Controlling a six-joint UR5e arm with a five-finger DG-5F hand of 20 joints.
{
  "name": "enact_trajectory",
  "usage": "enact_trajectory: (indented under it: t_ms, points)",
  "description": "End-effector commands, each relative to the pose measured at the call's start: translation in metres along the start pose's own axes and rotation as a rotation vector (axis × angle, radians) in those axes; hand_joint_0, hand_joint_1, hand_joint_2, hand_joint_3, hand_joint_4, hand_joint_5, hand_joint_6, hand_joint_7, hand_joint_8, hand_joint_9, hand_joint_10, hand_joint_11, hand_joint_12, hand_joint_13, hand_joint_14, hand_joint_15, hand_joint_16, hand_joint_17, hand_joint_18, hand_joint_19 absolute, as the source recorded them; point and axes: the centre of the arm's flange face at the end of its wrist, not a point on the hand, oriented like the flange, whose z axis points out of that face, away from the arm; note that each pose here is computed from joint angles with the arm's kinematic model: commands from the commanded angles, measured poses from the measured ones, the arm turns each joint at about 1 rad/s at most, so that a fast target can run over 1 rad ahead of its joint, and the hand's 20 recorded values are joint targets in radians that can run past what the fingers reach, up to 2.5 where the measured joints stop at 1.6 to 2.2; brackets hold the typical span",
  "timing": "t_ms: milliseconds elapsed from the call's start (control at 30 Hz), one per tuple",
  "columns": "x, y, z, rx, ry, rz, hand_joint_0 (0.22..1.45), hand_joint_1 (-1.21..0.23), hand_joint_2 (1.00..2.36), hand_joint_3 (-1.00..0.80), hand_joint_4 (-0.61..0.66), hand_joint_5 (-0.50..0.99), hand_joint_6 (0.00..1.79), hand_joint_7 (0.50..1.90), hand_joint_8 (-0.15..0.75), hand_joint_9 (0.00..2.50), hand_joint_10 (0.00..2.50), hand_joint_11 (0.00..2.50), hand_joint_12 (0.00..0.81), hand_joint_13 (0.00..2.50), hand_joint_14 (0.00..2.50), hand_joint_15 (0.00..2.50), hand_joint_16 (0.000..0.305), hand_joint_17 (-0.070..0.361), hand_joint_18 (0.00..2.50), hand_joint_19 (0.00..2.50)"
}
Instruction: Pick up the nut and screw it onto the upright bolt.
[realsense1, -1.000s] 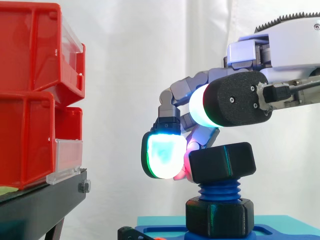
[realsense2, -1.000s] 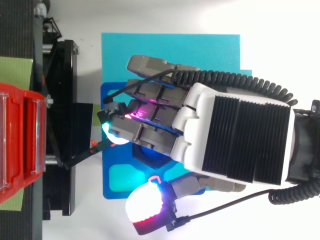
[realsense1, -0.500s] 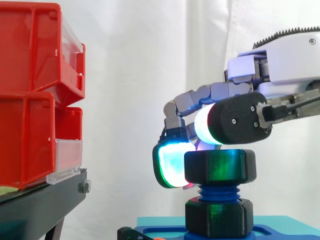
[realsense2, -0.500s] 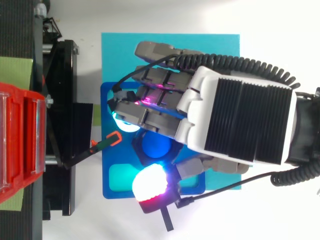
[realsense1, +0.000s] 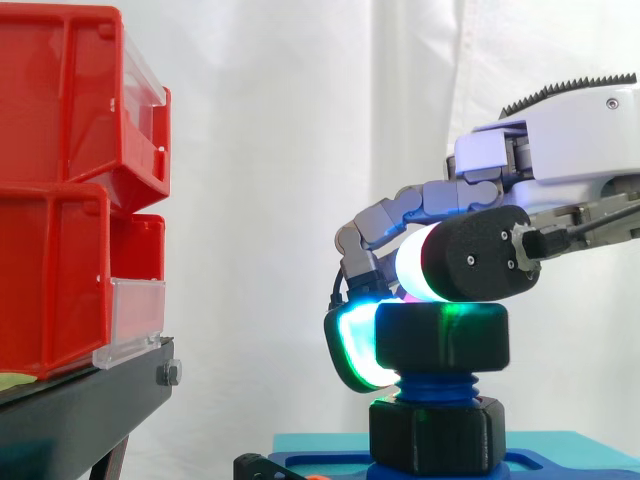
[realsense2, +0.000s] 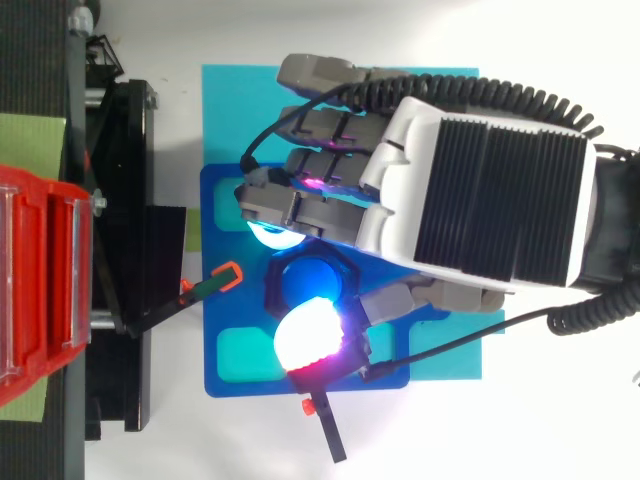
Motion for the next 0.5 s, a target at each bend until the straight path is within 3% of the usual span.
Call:
enact_trajectory:
  t_ms: [0,33,200,333,467]
  points:
    - [-0.007,-0.001,0.002,-0.011,-0.012,-0.007,0.52,-0.17,1.00,-0.50,0.15,-0.02,0.50,1.49,0.278,0.91,0.00,0.00,0.213,0.75,0.00,0.00,0.016,0.035,0.38,0.00]
    - [-0.010,-0.002,0.003,-0.013,-0.019,-0.010,0.52,-0.17,1.00,-0.50,0.16,-0.02,0.50,1.47,0.279,0.91,0.00,0.00,0.213,0.74,0.00,0.00,0.016,0.036,0.38,0.00]
    - [-0.019,-0.004,0.006,-0.022,-0.035,-0.013,0.52,-0.16,1.00,-0.50,0.26,-0.07,0.50,1.04,0.257,0.90,0.00,0.00,0.216,0.73,0.00,0.00,0.017,0.039,0.37,0.00]
    - [-0.026,-0.003,0.008,-0.029,-0.051,-0.012,0.51,-0.16,1.00,-0.50,0.24,-0.08,0.50,0.87,0.251,0.87,0.00,0.00,0.220,0.72,0.00,0.00,0.019,0.042,0.37,0.00]
    - [-0.028,-0.003,0.009,-0.029,-0.056,-0.011,0.51,-0.15,1.00,-0.50,0.24,-0.09,0.50,0.81,0.248,0.87,0.00,0.00,0.225,0.71,0.00,0.00,0.019,0.044,0.36,0.00]
